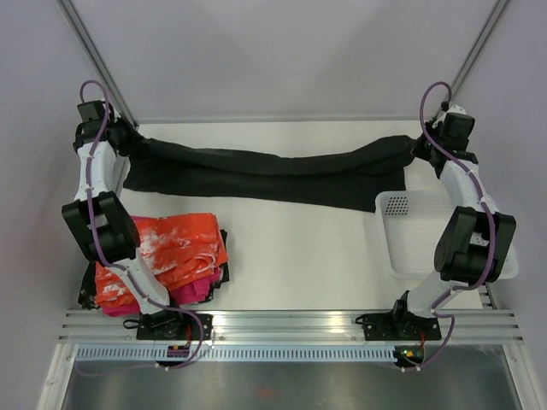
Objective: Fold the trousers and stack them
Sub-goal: Fold the trousers
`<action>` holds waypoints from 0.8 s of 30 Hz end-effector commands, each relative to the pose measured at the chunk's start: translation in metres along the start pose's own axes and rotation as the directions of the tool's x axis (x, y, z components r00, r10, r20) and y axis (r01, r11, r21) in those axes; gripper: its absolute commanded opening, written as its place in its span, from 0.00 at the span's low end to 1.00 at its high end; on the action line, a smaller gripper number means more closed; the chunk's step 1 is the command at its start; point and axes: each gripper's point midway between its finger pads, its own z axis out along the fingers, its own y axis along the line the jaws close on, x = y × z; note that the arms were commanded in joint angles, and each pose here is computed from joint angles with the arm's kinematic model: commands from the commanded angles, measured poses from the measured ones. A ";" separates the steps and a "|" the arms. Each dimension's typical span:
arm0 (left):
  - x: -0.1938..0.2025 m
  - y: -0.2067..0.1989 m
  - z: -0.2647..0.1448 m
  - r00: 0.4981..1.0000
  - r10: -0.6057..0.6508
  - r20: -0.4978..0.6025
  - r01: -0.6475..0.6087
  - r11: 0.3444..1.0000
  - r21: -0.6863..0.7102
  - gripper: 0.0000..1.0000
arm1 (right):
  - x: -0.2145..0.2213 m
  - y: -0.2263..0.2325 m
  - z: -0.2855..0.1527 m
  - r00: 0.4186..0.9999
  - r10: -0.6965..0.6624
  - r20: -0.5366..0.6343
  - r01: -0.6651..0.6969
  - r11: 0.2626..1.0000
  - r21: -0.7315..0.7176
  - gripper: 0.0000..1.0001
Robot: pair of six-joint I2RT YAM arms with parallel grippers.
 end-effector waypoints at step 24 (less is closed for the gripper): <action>0.058 0.085 -0.049 0.988 -0.089 0.126 0.113 0.973 -0.200 0.02 | 0.119 -0.048 -0.040 0.966 -0.111 -0.231 0.133 0.988 0.080 0.00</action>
